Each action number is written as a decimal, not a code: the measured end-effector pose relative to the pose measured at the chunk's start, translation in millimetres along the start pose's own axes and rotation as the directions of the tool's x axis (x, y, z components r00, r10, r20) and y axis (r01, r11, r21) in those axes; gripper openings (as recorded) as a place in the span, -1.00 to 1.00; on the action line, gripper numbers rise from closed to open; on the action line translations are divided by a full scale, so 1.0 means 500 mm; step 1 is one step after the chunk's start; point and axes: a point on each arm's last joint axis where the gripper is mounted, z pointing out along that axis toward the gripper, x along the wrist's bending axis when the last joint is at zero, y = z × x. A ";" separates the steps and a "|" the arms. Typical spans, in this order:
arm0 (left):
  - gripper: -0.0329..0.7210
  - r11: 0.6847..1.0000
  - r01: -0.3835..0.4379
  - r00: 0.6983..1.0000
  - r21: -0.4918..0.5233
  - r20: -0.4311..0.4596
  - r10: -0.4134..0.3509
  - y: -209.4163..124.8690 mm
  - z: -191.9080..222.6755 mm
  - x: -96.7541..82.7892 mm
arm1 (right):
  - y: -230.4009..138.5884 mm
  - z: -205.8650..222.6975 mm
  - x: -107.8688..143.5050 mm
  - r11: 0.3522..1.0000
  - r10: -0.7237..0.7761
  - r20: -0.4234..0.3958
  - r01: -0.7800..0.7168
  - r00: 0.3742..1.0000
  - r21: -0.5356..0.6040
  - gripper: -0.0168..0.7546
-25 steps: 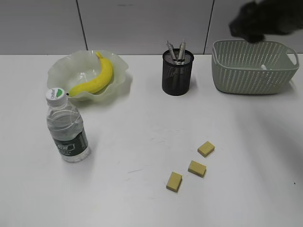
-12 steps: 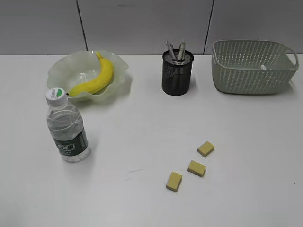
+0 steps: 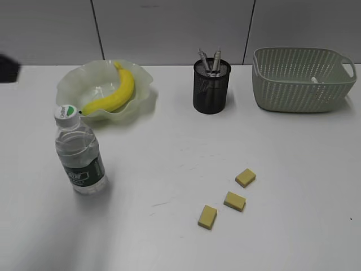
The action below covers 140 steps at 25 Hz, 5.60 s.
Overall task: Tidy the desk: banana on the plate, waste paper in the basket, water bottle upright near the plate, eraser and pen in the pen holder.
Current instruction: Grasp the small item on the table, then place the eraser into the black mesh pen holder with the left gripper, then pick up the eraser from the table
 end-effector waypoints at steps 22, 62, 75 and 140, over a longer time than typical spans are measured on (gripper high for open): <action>0.37 0.792 -0.228 0.951 0.566 0.305 0.056 -0.076 0.514 -0.378 | 0.000 0.000 0.000 1.000 0.000 -0.001 0.000 1.000 -0.001 0.14; -0.42 0.920 -0.060 0.964 -0.386 0.217 0.154 0.287 0.505 -0.284 | 0.000 0.000 0.000 1.000 0.000 -0.001 0.000 1.000 -0.002 -0.05; -0.12 0.948 -0.072 0.981 -0.309 0.149 0.123 0.258 0.696 -0.243 | 0.000 0.000 0.000 1.000 0.000 -0.001 0.000 1.000 -0.002 -0.05; 0.32 0.943 0.206 0.956 -0.260 -0.153 -0.251 -0.334 -0.220 0.027 | 0.127 0.313 0.053 0.925 0.037 -0.103 0.005 0.994 0.381 -0.05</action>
